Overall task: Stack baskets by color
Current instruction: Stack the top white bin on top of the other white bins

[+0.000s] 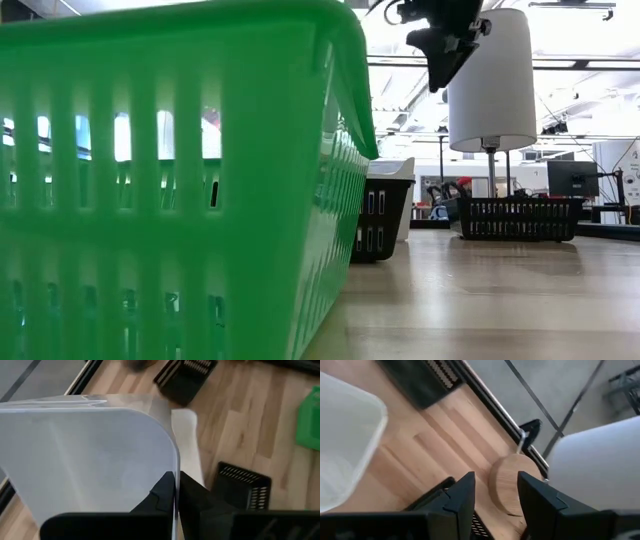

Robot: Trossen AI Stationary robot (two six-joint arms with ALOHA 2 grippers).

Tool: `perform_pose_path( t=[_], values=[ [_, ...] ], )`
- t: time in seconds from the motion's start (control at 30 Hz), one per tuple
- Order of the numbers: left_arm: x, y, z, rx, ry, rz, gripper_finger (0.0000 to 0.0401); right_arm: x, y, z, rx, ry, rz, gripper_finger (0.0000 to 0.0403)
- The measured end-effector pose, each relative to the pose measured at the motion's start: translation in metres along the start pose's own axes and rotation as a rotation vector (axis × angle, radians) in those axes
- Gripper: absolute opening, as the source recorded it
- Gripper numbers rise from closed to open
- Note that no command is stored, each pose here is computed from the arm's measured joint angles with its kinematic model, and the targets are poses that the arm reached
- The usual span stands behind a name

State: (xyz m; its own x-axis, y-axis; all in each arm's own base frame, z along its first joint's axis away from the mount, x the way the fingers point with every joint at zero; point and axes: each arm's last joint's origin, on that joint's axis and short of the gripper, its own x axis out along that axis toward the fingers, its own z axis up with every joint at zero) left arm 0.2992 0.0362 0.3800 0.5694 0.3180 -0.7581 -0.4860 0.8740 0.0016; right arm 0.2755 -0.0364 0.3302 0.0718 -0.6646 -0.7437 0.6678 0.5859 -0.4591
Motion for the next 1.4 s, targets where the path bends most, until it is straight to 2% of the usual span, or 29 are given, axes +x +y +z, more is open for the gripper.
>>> perform_pose_path(
  t=[0.13, 0.27, 0.4, 0.57, 0.73, 0.87, 1.17, 1.4],
  values=[
    [-0.002, -0.006, 0.0, 0.035, -0.018, -0.005, 0.0, 0.004, -0.004, 0.002, -0.005, 0.031, 0.018, 0.0134],
    [-0.002, -0.006, -0.004, 0.061, 0.005, 0.023, 0.0, 0.008, -0.002, 0.005, -0.005, 0.097, 0.165, 0.0134],
    [-0.002, -0.003, -0.008, 0.1, 0.042, 0.072, 0.0, 0.012, -0.001, 0.012, 0.022, 0.105, 0.302, 0.0134],
    [-0.004, 0.002, -0.011, 0.159, 0.064, 0.154, 0.0, 0.022, -0.005, 0.016, 0.066, 0.158, 0.348, 0.0134],
    [-0.016, 0.016, -0.014, 0.184, 0.08, 0.202, 0.0, 0.037, 0.007, 0.022, 0.05, 0.201, 0.39, 0.0134],
    [-0.026, 0.028, -0.012, 0.174, 0.057, 0.216, 0.0, 0.049, 0.019, 0.029, 0.014, 0.177, 0.428, 0.0134],
    [-0.039, 0.054, -0.014, 0.135, 0.066, 0.255, 0.0, 0.064, 0.037, 0.052, -0.151, -0.034, 0.527, 0.0134],
    [-0.039, 0.065, -0.014, 0.126, 0.085, 0.274, 0.0, 0.077, 0.043, 0.057, -0.22, -0.05, 0.528, 0.0134]
  ],
)
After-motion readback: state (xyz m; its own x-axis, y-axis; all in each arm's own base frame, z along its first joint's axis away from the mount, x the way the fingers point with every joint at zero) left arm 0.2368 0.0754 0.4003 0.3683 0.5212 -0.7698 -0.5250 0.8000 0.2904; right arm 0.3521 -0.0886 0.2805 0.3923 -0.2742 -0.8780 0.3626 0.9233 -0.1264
